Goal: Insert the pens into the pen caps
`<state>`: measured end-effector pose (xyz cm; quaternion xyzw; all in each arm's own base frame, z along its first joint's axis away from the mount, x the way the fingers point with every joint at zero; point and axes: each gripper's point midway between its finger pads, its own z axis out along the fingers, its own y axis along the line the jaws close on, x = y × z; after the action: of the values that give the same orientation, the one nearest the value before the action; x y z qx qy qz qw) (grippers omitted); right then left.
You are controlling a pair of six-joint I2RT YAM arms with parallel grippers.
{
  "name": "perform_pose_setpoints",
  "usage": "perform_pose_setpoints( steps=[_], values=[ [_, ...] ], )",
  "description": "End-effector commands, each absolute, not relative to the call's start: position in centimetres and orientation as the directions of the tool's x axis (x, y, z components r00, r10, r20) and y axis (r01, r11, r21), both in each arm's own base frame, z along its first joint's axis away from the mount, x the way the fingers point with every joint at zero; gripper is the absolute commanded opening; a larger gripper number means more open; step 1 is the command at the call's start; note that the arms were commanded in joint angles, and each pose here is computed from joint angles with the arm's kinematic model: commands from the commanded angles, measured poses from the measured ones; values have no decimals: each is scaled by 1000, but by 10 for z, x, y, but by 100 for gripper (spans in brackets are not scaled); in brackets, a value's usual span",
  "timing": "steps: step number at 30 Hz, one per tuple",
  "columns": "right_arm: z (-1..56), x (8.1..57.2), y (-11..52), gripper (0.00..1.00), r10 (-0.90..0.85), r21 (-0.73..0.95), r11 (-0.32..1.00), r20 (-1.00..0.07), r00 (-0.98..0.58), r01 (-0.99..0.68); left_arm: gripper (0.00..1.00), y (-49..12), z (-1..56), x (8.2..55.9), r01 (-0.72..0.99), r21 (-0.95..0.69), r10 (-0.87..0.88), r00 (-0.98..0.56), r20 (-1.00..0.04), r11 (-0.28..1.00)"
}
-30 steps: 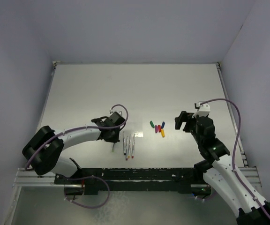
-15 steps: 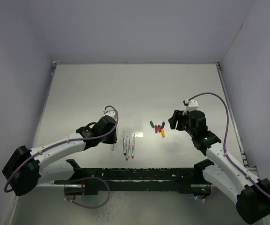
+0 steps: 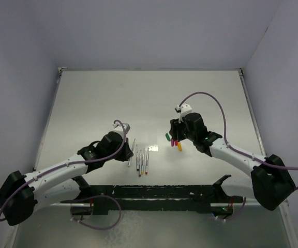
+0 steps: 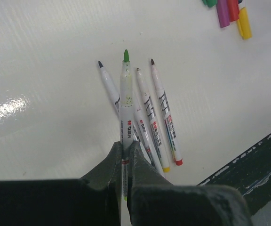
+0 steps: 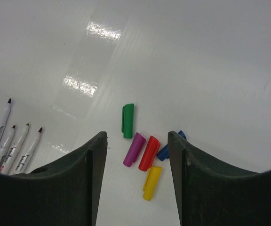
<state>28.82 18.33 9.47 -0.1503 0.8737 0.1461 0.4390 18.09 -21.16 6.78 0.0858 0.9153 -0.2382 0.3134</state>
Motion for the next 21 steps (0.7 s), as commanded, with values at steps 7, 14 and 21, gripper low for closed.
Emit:
perform_pose_setpoints(
  steps=[7, 14, 21],
  values=[
    [107, 325, 213, 56, -204, 70, 886, -828, -522, -458, 0, -225, 98, 178, 418, -464, -42, -706, -707, 781],
    [86, 325, 219, 49, -242, 70, 877, -791, -562, -476, 0, -225, 99, 177, 420, -460, -35, -707, -706, 782],
    [69, 321, 225, 49, -267, 79, 866, -761, -592, -493, 0, -225, 99, 179, 417, -451, -28, -709, -705, 789]
  ],
)
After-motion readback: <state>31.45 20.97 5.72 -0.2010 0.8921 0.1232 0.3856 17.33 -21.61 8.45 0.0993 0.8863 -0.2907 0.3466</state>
